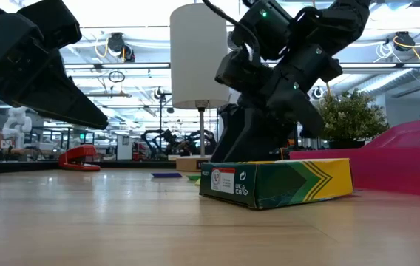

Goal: Pack school essentials
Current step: Put the light green eraser into the pink supply box

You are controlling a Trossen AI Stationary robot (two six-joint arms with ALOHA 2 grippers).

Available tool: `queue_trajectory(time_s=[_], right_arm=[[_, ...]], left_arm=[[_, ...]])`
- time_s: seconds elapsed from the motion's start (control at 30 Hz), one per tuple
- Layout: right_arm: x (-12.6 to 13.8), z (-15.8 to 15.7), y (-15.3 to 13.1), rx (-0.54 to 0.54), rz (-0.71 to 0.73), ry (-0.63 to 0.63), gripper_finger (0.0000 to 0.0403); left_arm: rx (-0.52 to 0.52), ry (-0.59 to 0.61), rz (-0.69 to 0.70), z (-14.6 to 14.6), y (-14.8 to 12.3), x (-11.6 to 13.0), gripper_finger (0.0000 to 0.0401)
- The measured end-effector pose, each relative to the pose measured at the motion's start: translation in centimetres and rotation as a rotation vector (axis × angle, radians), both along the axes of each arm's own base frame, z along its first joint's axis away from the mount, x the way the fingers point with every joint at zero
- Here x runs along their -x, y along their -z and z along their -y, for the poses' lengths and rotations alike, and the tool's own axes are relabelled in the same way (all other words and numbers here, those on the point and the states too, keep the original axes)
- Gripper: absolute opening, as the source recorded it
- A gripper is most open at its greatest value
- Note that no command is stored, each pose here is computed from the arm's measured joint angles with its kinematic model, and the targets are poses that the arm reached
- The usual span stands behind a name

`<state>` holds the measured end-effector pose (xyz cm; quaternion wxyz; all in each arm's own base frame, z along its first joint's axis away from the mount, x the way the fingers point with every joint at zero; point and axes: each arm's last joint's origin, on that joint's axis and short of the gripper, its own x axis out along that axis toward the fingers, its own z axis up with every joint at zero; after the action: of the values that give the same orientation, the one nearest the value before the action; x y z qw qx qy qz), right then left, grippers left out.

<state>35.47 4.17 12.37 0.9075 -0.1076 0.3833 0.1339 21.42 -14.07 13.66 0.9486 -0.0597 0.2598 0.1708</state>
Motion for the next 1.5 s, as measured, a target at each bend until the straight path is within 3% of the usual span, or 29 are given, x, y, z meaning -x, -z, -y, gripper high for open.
queue_trajectory(time_s=[0.2, 0.73, 0.93, 1.13, 1.5], right_arm=[[-0.6, -0.2, 1.5, 0.006, -0.039, -0.006, 0.0165], [-0.3, -0.1, 1.4, 0.016, -0.068, -0.005, 0.0085], [-0.3, -0.2, 1.4, 0.014, -0.067, -0.005, 0.0076], [0.1, -0.6, -0.1, -0.008, -0.041, 0.011, 0.0081], [1.7, -2.5, -6.1, -0.133, 0.068, 0.049, 0.0081]], left_arm=[[-0.001, 0.001, 0.0, 0.0, 0.0, 0.0, 0.0234], [-0.02, 0.012, -0.009, 0.0, 0.0, 0.0, 0.0234], [-0.024, 0.015, -0.011, 0.0, 0.0, 0.0, 0.0234], [-0.031, 0.017, -0.013, 0.0, 0.0, 0.0, 0.0234], [-0.044, 0.022, -0.017, -0.1, 0.0, 0.0, 0.0234]])
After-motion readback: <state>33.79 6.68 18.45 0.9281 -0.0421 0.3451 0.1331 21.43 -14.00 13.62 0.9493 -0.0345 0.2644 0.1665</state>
